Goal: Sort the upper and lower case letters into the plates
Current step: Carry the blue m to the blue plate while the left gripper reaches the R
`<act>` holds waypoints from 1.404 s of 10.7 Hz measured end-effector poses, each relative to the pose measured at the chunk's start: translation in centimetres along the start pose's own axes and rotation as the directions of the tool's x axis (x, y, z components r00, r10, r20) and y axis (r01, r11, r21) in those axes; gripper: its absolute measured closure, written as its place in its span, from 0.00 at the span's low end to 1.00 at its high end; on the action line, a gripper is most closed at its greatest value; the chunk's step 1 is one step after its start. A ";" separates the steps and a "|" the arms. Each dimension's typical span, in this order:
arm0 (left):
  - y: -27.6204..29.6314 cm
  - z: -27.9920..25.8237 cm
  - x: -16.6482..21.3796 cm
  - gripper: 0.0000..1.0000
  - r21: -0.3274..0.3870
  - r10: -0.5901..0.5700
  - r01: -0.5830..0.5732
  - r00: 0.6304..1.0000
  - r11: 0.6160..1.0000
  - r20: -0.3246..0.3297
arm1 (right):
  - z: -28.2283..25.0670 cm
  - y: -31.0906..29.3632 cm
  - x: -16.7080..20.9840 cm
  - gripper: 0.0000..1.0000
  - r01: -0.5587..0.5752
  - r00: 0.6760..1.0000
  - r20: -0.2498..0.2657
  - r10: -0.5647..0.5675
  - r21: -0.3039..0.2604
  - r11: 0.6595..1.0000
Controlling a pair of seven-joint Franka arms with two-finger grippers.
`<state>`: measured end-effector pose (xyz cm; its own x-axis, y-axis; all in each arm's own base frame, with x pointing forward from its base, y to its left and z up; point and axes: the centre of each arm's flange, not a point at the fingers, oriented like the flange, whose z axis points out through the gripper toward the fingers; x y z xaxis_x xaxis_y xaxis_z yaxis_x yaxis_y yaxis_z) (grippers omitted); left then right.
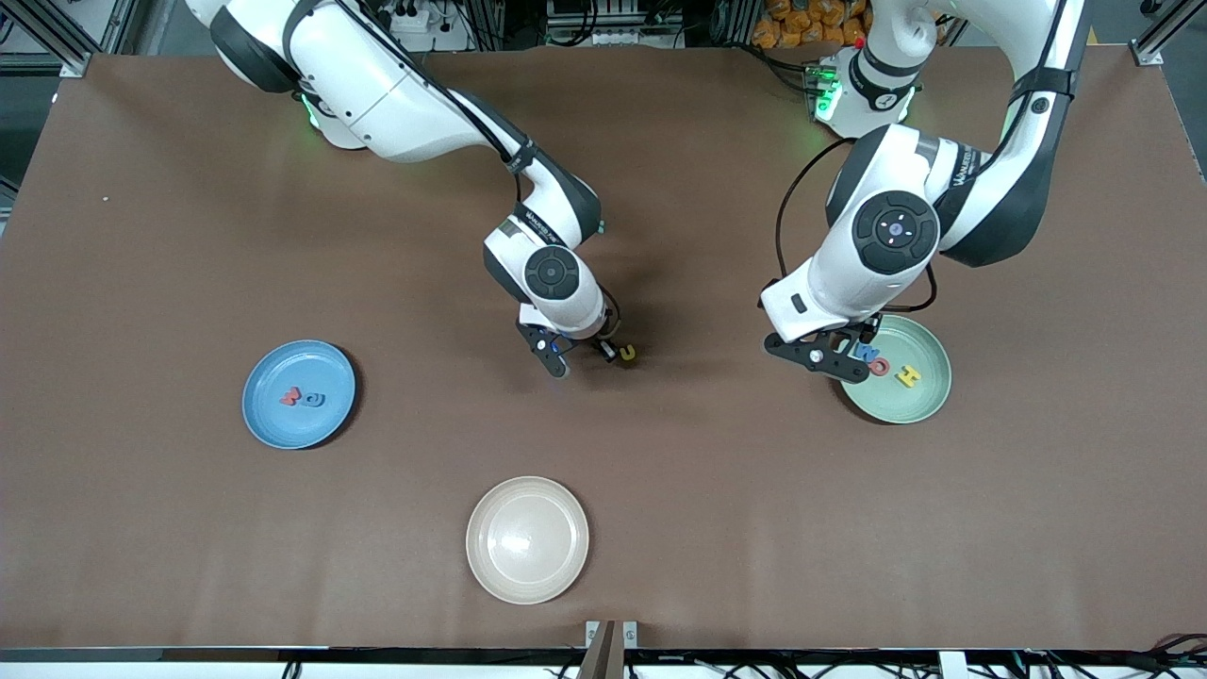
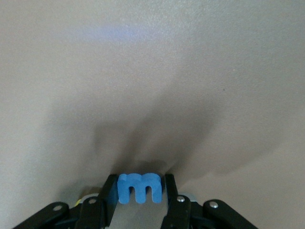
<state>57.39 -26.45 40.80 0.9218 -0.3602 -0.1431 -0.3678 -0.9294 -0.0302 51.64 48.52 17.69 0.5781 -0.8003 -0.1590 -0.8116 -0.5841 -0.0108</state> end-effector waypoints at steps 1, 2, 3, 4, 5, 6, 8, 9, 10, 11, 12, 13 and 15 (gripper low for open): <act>0.1 0.0 0.0 0.00 0.000 0.002 -0.002 1.000 1.000 0.000 | -0.1 0.0 0.0 0.60 0.000 1.000 0.000 0.000 0.002 1.000; 0.4 0.0 0.0 0.00 0.000 0.004 -0.004 1.000 1.000 0.000 | -0.1 0.0 0.0 0.60 0.001 1.000 -0.001 -0.001 0.002 1.000; 0.7 0.0 -0.1 0.00 0.001 -0.001 0.001 1.000 1.000 0.000 | -0.1 0.0 -0.1 0.60 0.005 1.000 -0.003 -0.005 0.002 1.000; 1.2 0.0 -0.1 0.00 0.001 -0.010 0.010 1.000 1.000 0.000 | -0.1 0.0 -0.1 0.60 0.009 1.000 -0.005 -0.009 0.002 1.000; 1.9 0.0 -0.1 0.00 0.000 -0.016 0.016 1.000 1.000 0.000 | -0.1 -0.1 -0.1 0.60 0.012 1.000 -0.007 -0.011 0.002 1.000; 2.8 -0.1 -0.2 0.00 -0.003 -0.025 0.025 1.000 1.000 -0.001 | -0.1 -0.1 0.0 0.60 0.014 1.000 -0.011 -0.014 0.001 1.000; 5.3 0.1 -0.6 0.00 -0.007 -0.054 0.054 0.999 0.998 0.004 | -0.6 -0.2 1.0 0.60 0.012 1.000 -0.015 -0.013 -0.016 1.000; 6.4 0.3 -0.8 0.00 -0.008 -0.060 0.061 0.998 0.998 0.009 | -1.5 -0.5 1.7 0.60 0.015 1.000 -0.007 -0.015 -0.028 0.999; 7.5 0.7 -1.0 0.00 -0.008 -0.065 0.065 0.998 0.998 0.016 | -3.1 -1.0 2.7 0.60 0.013 1.000 0.010 -0.013 -0.045 0.999; 8.8 1.3 -1.3 0.00 -0.007 -0.068 0.068 0.997 0.998 0.028 | -5.0 -1.3 4.1 0.60 0.018 0.999 0.033 -0.016 -0.061 0.998; 10.4 1.9 -1.7 0.00 -0.009 -0.065 0.065 0.997 0.998 0.035 | -7.3 -1.4 6.0 0.60 0.029 0.998 0.058 -0.025 -0.070 0.997; 12.4 2.5 -2.1 0.00 -0.017 -0.055 0.055 0.998 0.998 0.028 | -9.4 -1.2 8.1 0.60 0.043 0.996 0.079 -0.037 -0.083 0.996; 16.9 4.4 -3.2 0.00 -0.047 -0.045 0.044 0.999 0.998 -0.012 | -13.6 0.1 13.6 0.60 0.076 0.990 0.129 -0.061 -0.113 0.991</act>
<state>47.68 -40.66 36.40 0.9387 -0.3191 -0.1301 -0.3206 -0.9472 0.0103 60.57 35.77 28.95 0.6113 -0.7389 -0.2836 -0.7504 -0.6550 0.0889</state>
